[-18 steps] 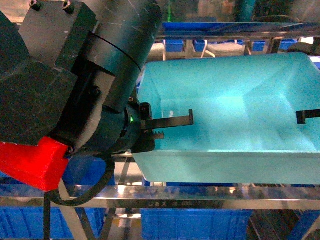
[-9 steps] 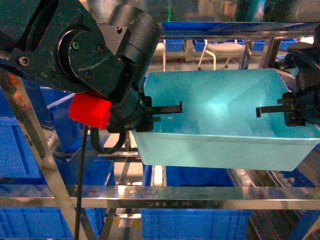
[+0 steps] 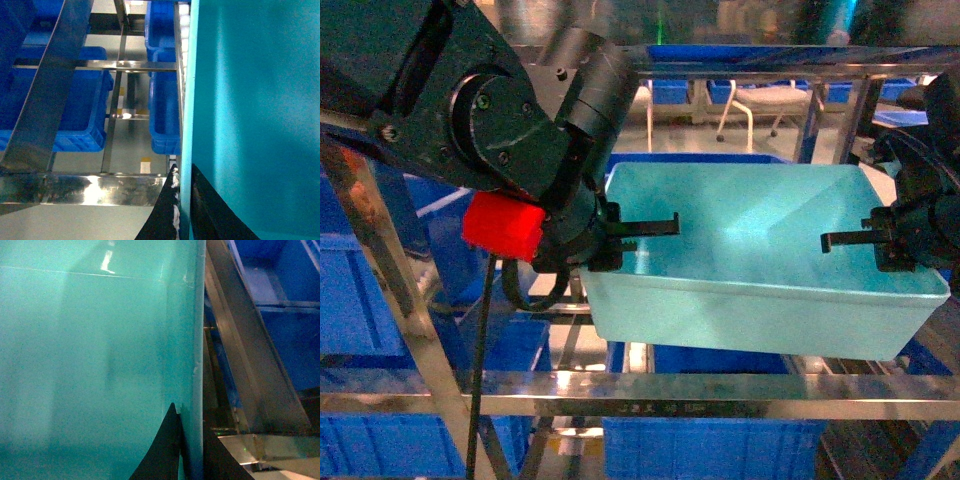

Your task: Organize blue bins on left shelf correctly

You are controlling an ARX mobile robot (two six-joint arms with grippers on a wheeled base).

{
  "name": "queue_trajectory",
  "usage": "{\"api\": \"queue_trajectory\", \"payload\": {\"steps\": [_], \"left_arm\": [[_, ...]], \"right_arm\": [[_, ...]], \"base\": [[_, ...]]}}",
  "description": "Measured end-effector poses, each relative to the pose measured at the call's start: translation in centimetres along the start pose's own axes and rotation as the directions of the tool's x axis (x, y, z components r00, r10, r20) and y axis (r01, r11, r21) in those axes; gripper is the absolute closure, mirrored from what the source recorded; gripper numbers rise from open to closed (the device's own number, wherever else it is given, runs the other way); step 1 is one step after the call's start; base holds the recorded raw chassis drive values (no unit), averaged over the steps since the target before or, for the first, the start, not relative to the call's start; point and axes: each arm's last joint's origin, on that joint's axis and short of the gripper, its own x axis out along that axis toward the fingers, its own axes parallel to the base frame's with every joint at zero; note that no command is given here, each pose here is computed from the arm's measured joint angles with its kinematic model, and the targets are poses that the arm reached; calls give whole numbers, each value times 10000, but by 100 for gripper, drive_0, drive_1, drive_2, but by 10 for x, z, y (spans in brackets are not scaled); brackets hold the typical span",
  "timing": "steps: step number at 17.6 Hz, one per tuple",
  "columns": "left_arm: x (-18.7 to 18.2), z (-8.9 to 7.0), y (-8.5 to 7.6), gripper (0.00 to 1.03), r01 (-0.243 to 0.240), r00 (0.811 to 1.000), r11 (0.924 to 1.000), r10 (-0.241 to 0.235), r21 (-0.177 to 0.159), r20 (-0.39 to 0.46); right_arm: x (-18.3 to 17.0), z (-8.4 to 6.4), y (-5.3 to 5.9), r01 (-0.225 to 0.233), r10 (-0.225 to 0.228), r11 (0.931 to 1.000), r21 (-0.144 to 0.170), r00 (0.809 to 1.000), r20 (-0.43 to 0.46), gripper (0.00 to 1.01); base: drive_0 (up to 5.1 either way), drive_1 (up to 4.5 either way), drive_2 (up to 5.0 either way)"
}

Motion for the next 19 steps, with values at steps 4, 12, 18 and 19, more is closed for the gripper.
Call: {"api": "queue_trajectory", "payload": {"steps": [4,12,18,19], "left_arm": [[37,-3,-8,101,47,9992,10000,-45,66,-393],[61,1,-5,101,-216,9974,9995,231,227,-689],[115,25,-17,101,-376,9855,9993,375,23,-1653],[115,31,-19,101,-432,9867,9991,427,2,-1569]], "right_arm": [[26,-15,3,424,-439,9986,-315,9977,-510,99],[56,-20,10,39,-46,10000,-73,9961,-886,99],[109,4,5,-43,-35,9990,-448,9851,-1717,99],[111,11,2,-113,45,9991,-411,9868,-1622,99]], "base": [[0,0,0],[0,0,0],[0,0,0],[0,0,0]]}}
